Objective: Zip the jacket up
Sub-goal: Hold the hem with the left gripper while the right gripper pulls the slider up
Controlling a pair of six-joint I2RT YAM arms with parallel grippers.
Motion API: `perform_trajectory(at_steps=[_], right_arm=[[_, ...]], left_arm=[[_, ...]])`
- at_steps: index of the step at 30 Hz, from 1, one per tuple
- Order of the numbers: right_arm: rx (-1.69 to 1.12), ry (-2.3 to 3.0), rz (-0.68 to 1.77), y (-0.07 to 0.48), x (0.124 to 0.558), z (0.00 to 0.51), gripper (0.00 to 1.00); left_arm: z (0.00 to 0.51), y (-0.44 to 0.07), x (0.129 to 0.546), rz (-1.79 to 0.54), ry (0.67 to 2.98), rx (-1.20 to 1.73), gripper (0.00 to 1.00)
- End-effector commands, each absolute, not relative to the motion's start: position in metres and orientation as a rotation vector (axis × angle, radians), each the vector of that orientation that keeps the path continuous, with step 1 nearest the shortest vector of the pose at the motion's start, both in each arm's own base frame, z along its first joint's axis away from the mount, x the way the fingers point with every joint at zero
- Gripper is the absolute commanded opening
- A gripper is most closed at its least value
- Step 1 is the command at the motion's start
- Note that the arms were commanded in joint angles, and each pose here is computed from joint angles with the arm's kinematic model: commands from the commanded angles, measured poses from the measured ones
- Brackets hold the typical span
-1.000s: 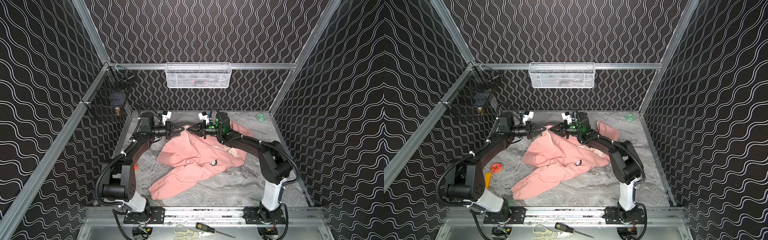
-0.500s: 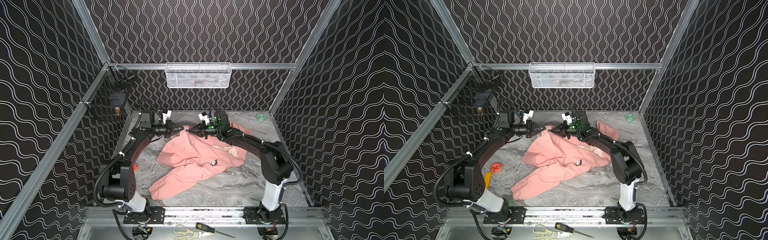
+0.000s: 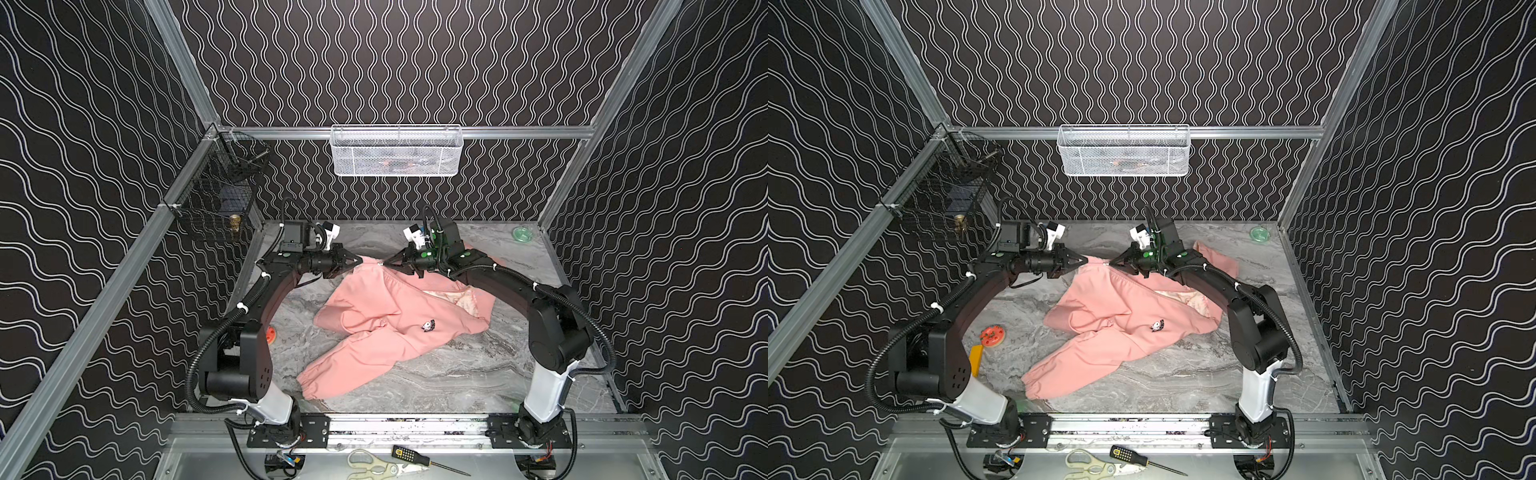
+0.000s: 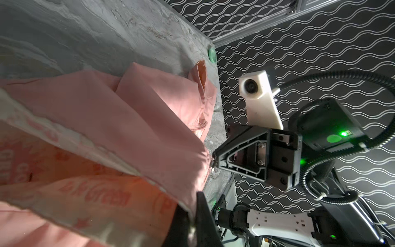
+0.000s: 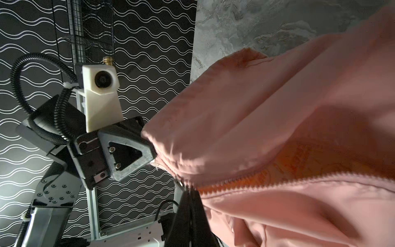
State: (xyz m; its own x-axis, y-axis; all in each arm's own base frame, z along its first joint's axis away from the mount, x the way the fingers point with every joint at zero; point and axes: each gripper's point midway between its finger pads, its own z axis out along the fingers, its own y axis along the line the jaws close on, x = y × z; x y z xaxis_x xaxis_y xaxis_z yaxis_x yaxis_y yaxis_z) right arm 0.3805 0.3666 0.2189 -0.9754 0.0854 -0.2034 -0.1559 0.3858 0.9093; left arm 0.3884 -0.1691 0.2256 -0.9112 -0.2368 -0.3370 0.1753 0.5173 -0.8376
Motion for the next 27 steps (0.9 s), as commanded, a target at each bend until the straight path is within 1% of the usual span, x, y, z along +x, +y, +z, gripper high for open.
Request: perform_trajectory(at_steps=[1, 14, 27], right_arm=[[-0.065, 2.443, 1.579, 0.361, 0.382, 0.218, 0.00], [-0.065, 2.487, 1.469, 0.354, 0.384, 0.216, 0.00], [-0.013, 2.540, 1.351, 0.338, 0.383, 0.201, 0.00]], left_arm=[[0.228, -0.163, 0.393, -1.290, 2.333, -0.041, 0.00], [0.227, -0.154, 0.391, -1.201, 2.334, -0.065, 0.00], [0.228, -0.149, 0.388, -1.140, 2.349, -0.062, 0.00]])
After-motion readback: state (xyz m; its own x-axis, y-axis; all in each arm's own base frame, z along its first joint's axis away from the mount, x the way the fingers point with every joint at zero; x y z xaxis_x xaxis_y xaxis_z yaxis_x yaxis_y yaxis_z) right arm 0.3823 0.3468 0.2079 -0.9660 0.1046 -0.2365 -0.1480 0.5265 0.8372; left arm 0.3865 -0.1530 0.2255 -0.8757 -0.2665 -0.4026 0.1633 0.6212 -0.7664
